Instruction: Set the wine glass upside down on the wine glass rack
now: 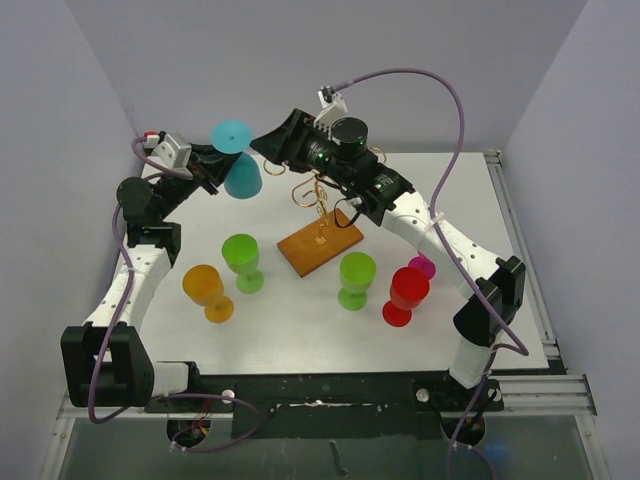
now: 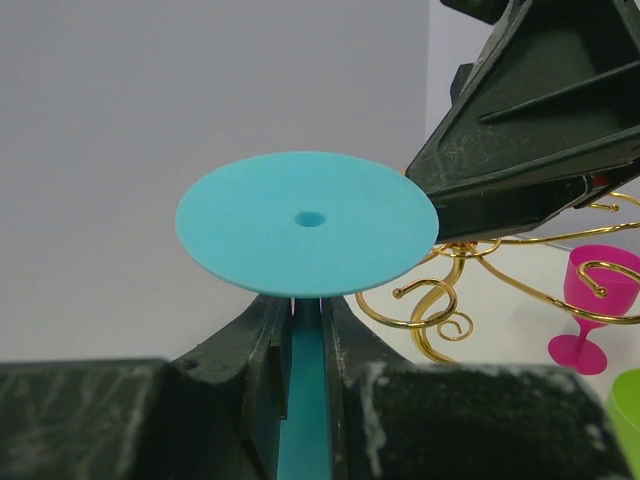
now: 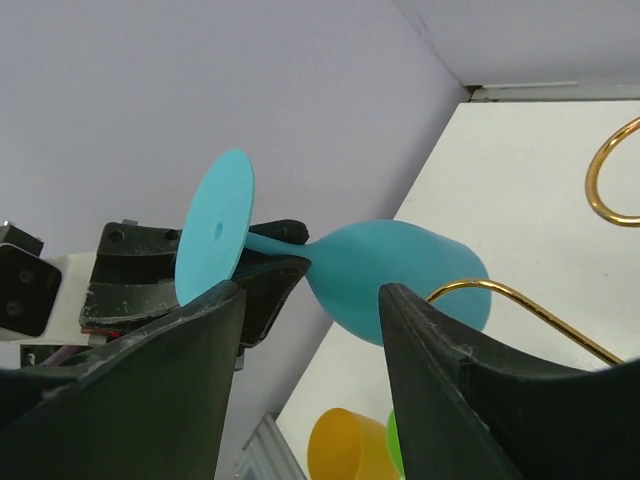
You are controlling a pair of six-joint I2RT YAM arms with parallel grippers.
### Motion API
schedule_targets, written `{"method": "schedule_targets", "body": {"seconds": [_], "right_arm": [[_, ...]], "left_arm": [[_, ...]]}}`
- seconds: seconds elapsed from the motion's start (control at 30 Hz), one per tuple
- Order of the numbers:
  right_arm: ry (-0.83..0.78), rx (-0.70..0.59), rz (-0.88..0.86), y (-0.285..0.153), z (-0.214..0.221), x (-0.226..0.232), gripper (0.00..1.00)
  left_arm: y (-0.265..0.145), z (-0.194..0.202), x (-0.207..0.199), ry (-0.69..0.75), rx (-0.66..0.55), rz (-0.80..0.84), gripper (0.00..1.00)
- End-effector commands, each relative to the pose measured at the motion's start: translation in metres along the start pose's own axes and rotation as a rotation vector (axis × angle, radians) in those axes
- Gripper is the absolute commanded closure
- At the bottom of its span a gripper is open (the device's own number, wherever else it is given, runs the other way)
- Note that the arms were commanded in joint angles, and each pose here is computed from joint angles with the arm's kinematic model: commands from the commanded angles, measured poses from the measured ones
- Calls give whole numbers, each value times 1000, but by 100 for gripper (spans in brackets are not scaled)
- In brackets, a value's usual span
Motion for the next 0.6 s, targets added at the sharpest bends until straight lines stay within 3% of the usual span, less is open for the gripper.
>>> {"method": "schedule_targets", "body": {"seconds": [0.0, 0.23, 0.43, 0.57], "right_arm": [[100, -33, -199, -10, -24, 54, 46], [137, -52, -202, -12, -26, 51, 55], [129, -74, -210, -17, -31, 54, 46], [152, -21, -207, -5, -24, 52, 47]], "left_arm": [[1, -14, -1, 53, -35, 7, 100], [1, -13, 4, 60, -21, -26, 100], [0, -11, 6, 67, -10, -37, 100], [1, -12, 1, 64, -17, -3, 100]]}}
Point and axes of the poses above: each gripper's point midway between its finger pads, its own y axis out along the fingers, its own x axis along the line the jaws close on, z = x × y, the point moved 4 cm from there along -y, back along the fingers, and after that the axes turned 12 degrees about y, right-handed, at the moved point
